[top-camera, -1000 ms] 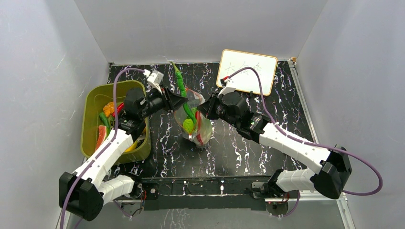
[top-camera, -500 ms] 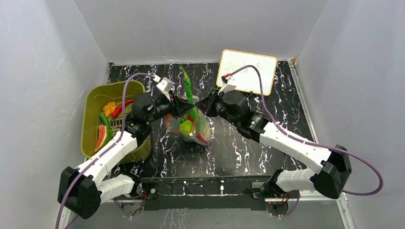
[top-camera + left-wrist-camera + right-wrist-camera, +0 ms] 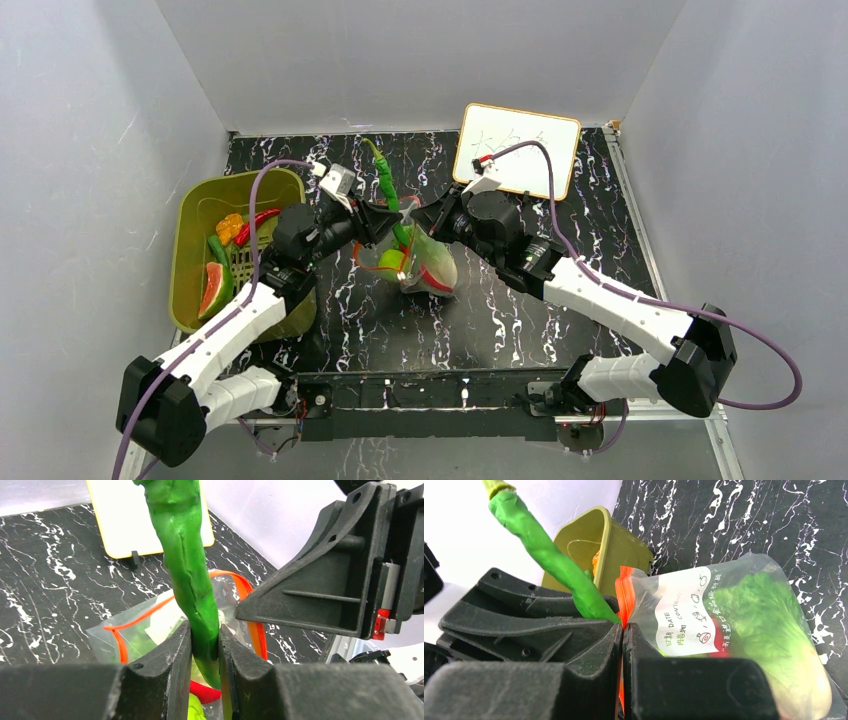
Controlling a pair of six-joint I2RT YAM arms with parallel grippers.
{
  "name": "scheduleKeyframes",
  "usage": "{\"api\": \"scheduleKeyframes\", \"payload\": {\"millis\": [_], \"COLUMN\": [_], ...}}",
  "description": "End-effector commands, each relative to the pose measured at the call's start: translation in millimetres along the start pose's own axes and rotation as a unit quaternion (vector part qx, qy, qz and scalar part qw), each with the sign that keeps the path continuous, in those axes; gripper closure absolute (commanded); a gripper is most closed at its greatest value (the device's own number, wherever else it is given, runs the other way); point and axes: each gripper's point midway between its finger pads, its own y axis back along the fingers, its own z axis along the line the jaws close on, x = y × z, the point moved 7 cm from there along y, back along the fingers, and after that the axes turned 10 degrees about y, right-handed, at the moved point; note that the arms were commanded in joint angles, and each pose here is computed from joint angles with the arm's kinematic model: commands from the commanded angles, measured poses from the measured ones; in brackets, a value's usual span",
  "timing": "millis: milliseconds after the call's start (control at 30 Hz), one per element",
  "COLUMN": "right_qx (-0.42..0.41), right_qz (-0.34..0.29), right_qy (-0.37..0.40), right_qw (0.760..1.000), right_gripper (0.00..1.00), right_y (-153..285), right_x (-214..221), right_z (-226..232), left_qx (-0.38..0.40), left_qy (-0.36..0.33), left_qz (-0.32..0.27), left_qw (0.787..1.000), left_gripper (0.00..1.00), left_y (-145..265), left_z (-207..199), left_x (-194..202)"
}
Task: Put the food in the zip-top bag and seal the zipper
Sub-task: Place the fake vegetable in the zipper food storage bag.
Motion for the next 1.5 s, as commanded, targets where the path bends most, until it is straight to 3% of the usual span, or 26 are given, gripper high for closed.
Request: {"api": "scheduleKeyframes", "payload": {"millis": [0,233,400,600,967,1200,1467], "right_qx": [-0.035,-0.036,-0.035,-0.037,-0.045,-0.048,-0.052], "right_qz": [-0.084,-0.088,-0.092,-0.093,-0.085,-0.08,-0.08], "right_qy": [-0.049,-0.055,-0.054,-0.049,-0.041,-0.033,-0.026], "right_qw": [0.995,0.994,0.994,0.994,0.995,0.995,0.995], "right_gripper": [1.0,1.0,1.0,1.0,1.0,1.0,1.0], "right_y": [9,7,7,10,11,12,14], "right_x": [-34,-36,-38,-38,-34,-33,-32], "right_z": [19,20,21,20,20,20,19], "left_qx": [0.017,0.013,0.014,-0.013,-0.091,-0.122,-0.277], "left_qy": [0.016,0.04,0.046,0.063,0.042,0.024,0.051], "left_qz": [-0.051,-0.063,-0.061,-0.092,-0.083,-0.094,-0.067], "left_qw": [0.998,0.997,0.997,0.994,0.992,0.988,0.957], "left_gripper": [1.0,1.0,0.75,0.51,0.5,0.47,0.35], "left_y": [-3,-5,1,15,11,19,36], "left_z": [-8,-1,-7,-11,3,-10,2], "left_x": [2,23,21,8,1,-33,-50]}}
